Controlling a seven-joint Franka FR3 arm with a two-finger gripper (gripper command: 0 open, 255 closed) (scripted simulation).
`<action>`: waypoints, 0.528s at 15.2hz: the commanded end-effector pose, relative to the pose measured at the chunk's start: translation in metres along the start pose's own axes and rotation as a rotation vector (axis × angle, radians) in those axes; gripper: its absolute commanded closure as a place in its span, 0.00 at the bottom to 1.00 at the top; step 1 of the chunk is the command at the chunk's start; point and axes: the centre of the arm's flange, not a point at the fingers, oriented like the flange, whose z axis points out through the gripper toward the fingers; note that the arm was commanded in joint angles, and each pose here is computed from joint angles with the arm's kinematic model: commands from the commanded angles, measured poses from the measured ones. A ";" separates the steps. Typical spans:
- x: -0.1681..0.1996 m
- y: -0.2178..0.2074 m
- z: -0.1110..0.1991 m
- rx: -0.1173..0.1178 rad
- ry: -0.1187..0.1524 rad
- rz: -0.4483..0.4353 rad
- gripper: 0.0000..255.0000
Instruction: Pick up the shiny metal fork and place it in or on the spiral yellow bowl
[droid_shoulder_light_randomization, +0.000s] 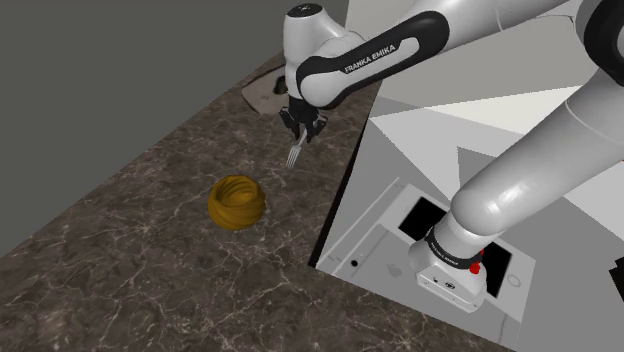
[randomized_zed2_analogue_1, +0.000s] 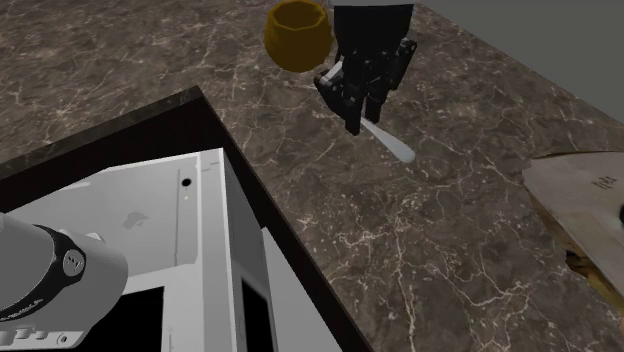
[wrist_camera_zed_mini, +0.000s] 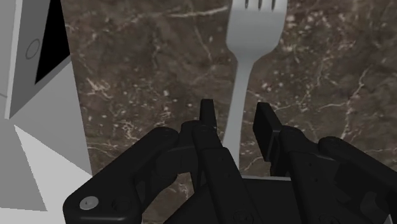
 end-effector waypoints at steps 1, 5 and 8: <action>0.001 -0.001 -0.011 0.000 0.000 0.000 1.00; 0.004 0.000 -0.032 0.000 0.000 0.000 1.00; 0.007 0.000 -0.047 0.000 0.000 0.000 1.00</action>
